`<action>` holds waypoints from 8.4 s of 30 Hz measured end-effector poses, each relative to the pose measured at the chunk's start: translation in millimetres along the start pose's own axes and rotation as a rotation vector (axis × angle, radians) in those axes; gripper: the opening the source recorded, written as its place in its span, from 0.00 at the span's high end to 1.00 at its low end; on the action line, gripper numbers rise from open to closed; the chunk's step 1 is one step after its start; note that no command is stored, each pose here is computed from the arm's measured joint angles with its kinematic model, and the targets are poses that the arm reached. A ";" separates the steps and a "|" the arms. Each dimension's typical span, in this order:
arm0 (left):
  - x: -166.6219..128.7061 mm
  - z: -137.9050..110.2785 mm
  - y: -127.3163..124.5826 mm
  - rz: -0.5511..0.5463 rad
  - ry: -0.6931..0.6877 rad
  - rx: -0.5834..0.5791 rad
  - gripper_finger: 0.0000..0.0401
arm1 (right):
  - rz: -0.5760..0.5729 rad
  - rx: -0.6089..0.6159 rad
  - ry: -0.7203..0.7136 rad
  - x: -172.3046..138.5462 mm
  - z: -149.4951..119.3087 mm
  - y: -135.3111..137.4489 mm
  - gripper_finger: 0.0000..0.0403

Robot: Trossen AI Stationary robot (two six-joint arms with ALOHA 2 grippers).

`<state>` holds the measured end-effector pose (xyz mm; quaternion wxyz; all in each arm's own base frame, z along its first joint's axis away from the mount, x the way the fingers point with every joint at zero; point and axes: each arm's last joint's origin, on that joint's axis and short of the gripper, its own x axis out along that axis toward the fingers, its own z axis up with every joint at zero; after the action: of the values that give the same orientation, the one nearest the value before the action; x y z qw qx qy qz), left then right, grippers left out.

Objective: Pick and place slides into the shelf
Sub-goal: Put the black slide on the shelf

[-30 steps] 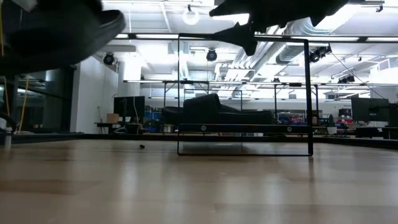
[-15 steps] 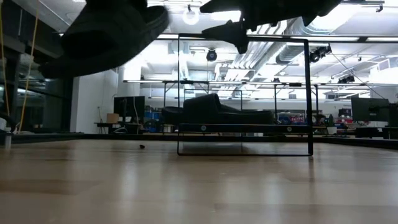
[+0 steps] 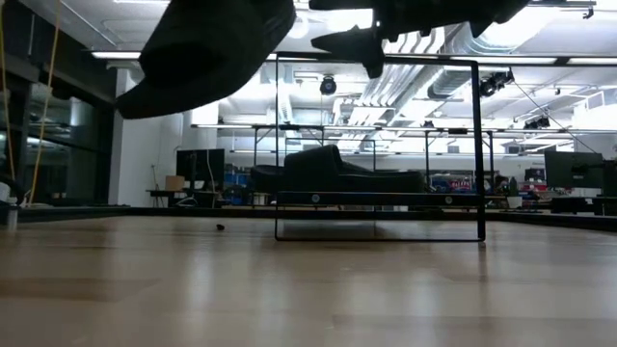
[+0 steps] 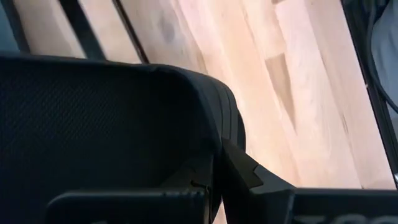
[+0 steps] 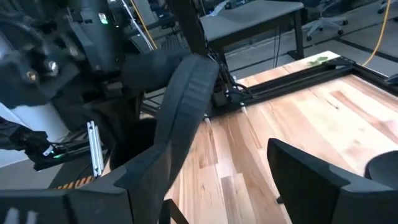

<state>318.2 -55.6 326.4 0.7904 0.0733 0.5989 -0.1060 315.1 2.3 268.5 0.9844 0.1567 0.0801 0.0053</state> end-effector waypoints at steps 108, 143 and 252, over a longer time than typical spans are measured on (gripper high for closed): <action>-60.8 -65.5 10.3 0.631 -0.383 -0.382 0.42 | 0.003 -0.059 -0.319 -35.6 60.0 -39.6 0.91; 24.0 -127.5 8.6 0.656 -0.812 -0.355 0.42 | -0.263 0.145 -0.673 -95.9 -81.1 7.2 0.91; 81.9 -68.3 -34.6 1.330 -0.267 0.554 0.89 | -0.052 0.161 -0.613 -31.5 -55.5 11.4 0.90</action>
<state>267.1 -79.0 229.4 0.7063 0.6052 0.2774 0.2408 275.3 29.1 224.9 0.9469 0.2262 -0.2164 -0.0739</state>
